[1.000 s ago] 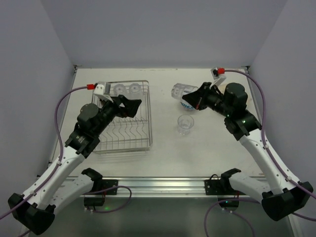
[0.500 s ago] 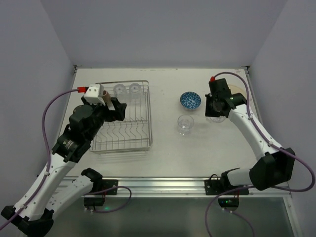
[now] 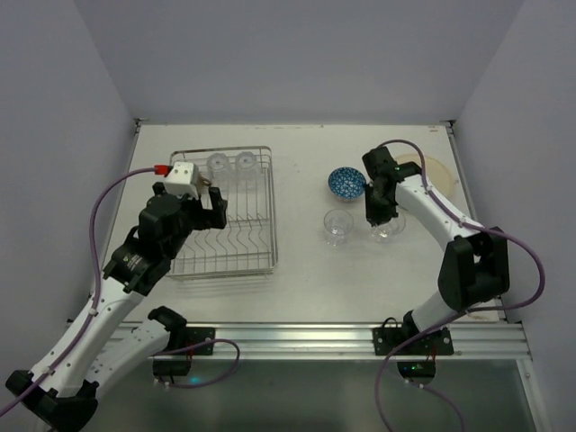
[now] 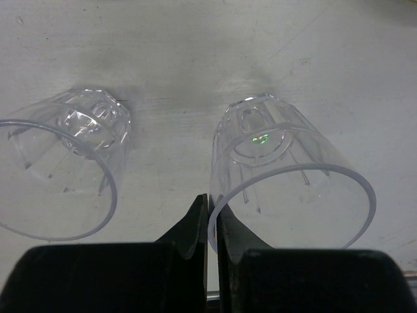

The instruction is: Unload the mixed dishes from the dish rack

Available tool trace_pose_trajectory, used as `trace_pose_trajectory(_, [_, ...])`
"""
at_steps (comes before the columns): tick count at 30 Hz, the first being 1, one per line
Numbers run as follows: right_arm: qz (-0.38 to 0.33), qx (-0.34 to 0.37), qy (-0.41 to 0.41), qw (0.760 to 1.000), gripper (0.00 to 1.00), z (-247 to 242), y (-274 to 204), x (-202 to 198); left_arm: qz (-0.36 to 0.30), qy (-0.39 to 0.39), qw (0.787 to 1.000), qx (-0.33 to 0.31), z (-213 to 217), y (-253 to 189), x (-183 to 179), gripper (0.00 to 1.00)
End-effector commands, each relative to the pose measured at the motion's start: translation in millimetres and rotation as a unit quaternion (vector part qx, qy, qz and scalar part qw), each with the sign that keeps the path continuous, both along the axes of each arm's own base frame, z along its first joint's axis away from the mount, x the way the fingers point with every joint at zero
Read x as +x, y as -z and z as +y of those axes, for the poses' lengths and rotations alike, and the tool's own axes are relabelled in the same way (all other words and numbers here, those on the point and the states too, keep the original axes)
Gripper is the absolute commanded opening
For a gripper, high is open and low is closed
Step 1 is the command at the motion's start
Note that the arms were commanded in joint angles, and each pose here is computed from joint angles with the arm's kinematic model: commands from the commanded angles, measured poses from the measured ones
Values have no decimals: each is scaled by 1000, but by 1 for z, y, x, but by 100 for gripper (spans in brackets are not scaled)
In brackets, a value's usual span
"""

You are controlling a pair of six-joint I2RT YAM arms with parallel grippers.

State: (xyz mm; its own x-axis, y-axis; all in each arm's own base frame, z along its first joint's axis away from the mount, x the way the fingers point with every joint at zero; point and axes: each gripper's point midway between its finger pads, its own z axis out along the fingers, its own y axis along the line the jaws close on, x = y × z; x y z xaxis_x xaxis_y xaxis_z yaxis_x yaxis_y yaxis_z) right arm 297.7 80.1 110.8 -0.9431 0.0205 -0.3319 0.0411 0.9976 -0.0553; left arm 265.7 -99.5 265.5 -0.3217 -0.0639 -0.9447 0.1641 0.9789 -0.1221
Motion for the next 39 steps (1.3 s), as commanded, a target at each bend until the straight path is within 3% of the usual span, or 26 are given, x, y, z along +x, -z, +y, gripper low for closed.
trace_pose_trajectory(1, [-12,1,-15,1000,0,6,-3,13,-6,-3,1000,19,5,1,1,100])
trace_pose_trajectory(17, [20,13,-37,999,4,22,22,22,1,-2,1000,26,4,10,2,100])
trace_pose_trajectory(23, [10,9,-36,999,23,24,15,23,2,-2,1000,26,5,10,2,100])
trace_pose_trajectory(25, [5,5,-36,999,36,22,9,23,2,-2,1000,26,4,9,2,100])
trace_pose_trajectory(32, [-39,4,-27,999,42,15,-27,17,13,-33,999,10,8,2,6,100])
trace_pose_trajectory(35, [-92,5,-14,996,48,7,-60,13,29,-79,996,-3,17,0,11,100])
trace_pose_trajectory(38, [-172,23,1,985,74,1,-102,10,38,-123,991,-19,22,-2,19,100])
trace_pose_trajectory(39, [-221,42,3,974,93,1,-124,9,39,-138,989,-29,23,-4,22,100])
